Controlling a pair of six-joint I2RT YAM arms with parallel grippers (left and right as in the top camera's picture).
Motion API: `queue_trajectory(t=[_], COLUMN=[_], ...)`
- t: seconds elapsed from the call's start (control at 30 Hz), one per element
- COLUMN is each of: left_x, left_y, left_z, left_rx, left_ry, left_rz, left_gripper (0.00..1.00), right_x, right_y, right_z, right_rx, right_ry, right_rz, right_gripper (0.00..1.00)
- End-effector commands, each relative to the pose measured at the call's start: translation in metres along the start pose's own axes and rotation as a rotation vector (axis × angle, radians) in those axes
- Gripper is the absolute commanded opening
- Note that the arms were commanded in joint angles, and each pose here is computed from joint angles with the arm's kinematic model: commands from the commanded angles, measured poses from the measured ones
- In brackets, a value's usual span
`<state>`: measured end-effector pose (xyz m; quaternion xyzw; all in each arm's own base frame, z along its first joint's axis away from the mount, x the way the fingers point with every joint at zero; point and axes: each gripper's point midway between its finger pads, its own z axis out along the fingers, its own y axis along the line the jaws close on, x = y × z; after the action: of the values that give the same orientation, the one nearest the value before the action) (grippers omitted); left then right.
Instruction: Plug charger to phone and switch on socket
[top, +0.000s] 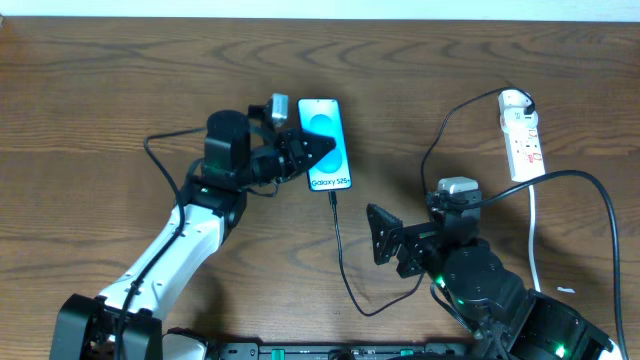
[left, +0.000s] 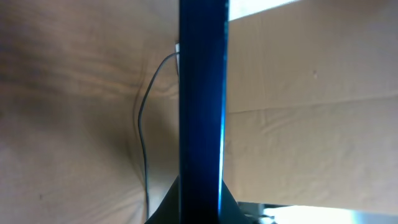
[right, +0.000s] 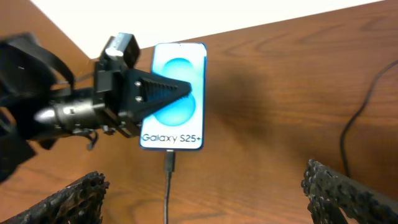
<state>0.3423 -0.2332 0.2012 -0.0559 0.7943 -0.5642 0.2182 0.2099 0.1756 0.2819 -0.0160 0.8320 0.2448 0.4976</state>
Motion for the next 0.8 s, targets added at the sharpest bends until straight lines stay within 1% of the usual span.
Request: queue_trajectory(t=[0.0, 0.13, 0.33, 0.5, 0.77], left_x=[-0.017, -0.011, -0.004, 0.005, 0.017], left_y=[-0.018, -0.002, 0.037, 0.057, 0.088], left_z=[0.000, 0.009, 0.027, 0.040, 0.050], left_rx=[0.007, -0.021, -0.073, -0.067, -0.101], left_ry=[-0.041, -0.009, 0.049, 0.130, 0.180], left_rz=[0.188, 0.153, 0.087, 0.074, 0.022], left_gripper=[0.08, 0.07, 0.07, 0.07, 0.07], right_x=[-0.013, -0.012, -0.012, -0.015, -0.015], right_y=[-0.007, -0.012, -0.023, -0.025, -0.026], right_z=[-0.004, -0.004, -0.005, -0.006, -0.005], right_rx=[0.048, 0.069, 0.127, 0.141, 0.148], right_ry=[-0.053, -0.051, -0.063, -0.076, -0.077], right_rz=[0.010, 0.002, -0.012, -0.012, -0.014], right_gripper=[0.99, 0.99, 0.99, 0.99, 0.99])
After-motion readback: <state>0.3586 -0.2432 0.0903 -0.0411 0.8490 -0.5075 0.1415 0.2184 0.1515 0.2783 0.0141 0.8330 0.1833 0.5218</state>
